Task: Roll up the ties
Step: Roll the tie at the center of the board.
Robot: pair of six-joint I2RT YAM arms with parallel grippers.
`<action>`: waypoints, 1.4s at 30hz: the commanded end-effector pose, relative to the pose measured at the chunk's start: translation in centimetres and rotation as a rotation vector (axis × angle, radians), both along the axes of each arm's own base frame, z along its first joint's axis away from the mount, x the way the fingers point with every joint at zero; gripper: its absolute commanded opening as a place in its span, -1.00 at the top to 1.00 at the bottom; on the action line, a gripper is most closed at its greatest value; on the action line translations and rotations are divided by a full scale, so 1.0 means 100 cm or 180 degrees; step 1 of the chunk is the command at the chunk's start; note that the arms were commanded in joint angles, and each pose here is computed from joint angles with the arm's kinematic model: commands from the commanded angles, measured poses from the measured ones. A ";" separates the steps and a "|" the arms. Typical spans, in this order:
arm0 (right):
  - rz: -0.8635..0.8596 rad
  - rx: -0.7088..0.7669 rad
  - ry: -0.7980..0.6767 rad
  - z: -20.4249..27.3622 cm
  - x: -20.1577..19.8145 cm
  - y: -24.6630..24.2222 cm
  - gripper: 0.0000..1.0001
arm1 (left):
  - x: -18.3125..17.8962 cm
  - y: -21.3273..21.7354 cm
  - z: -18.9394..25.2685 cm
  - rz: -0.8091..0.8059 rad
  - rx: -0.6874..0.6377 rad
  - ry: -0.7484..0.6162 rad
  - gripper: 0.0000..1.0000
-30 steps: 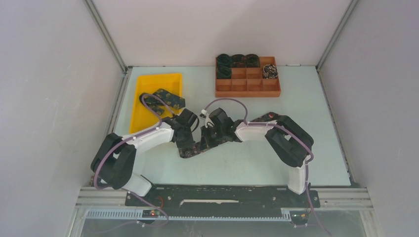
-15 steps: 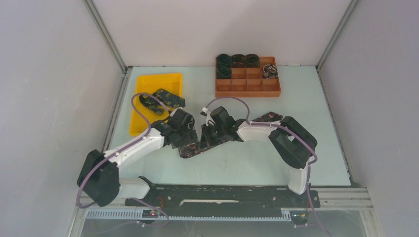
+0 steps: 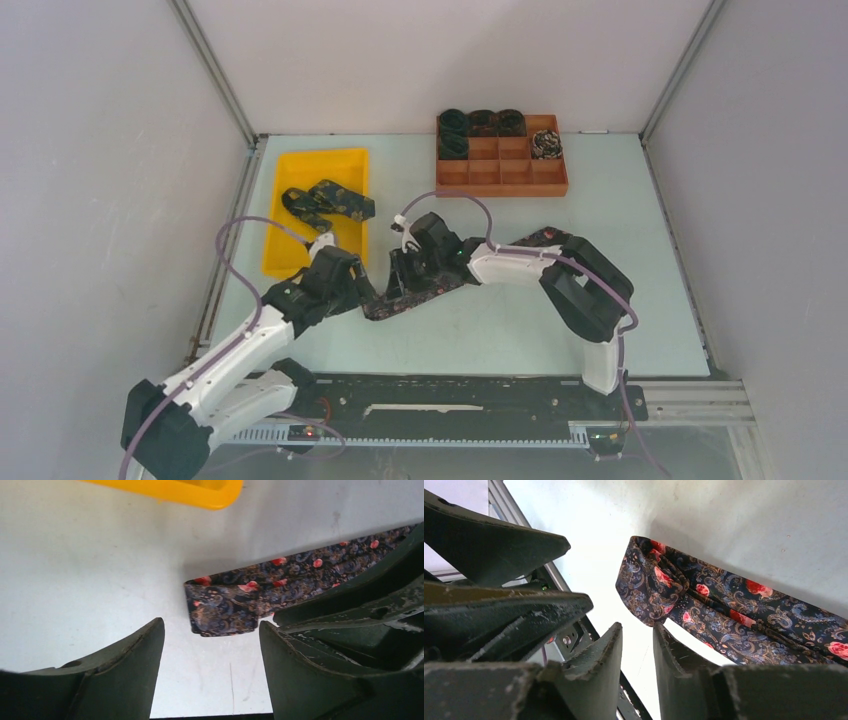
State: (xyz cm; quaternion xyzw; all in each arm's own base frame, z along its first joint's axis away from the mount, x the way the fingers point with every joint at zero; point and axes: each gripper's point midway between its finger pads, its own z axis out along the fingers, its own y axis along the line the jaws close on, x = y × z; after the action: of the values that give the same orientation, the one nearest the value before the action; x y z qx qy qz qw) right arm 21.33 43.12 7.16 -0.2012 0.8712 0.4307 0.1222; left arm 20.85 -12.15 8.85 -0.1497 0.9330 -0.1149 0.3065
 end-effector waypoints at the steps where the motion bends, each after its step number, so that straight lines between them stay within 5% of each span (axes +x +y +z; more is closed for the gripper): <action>1: -0.0064 -0.0143 0.0006 -0.004 0.005 0.009 0.33 | 0.003 0.012 -0.003 0.0133 -0.0116 -0.0228 -0.49; 17: -0.0146 -0.0435 0.0150 -0.033 0.008 0.015 0.51 | -0.006 0.002 -0.036 0.0057 -0.0805 -0.0282 -0.47; 42: -0.0060 -0.0432 0.0276 -0.046 0.009 0.012 0.63 | 0.002 -0.007 -0.058 0.0029 -0.1101 -0.0105 -0.14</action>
State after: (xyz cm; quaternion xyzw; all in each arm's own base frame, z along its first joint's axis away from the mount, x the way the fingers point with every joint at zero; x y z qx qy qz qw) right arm 21.48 43.61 2.13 -0.1778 0.9098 0.3688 0.0676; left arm 20.64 -12.31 2.75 -0.2028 0.8998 -0.2545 0.2906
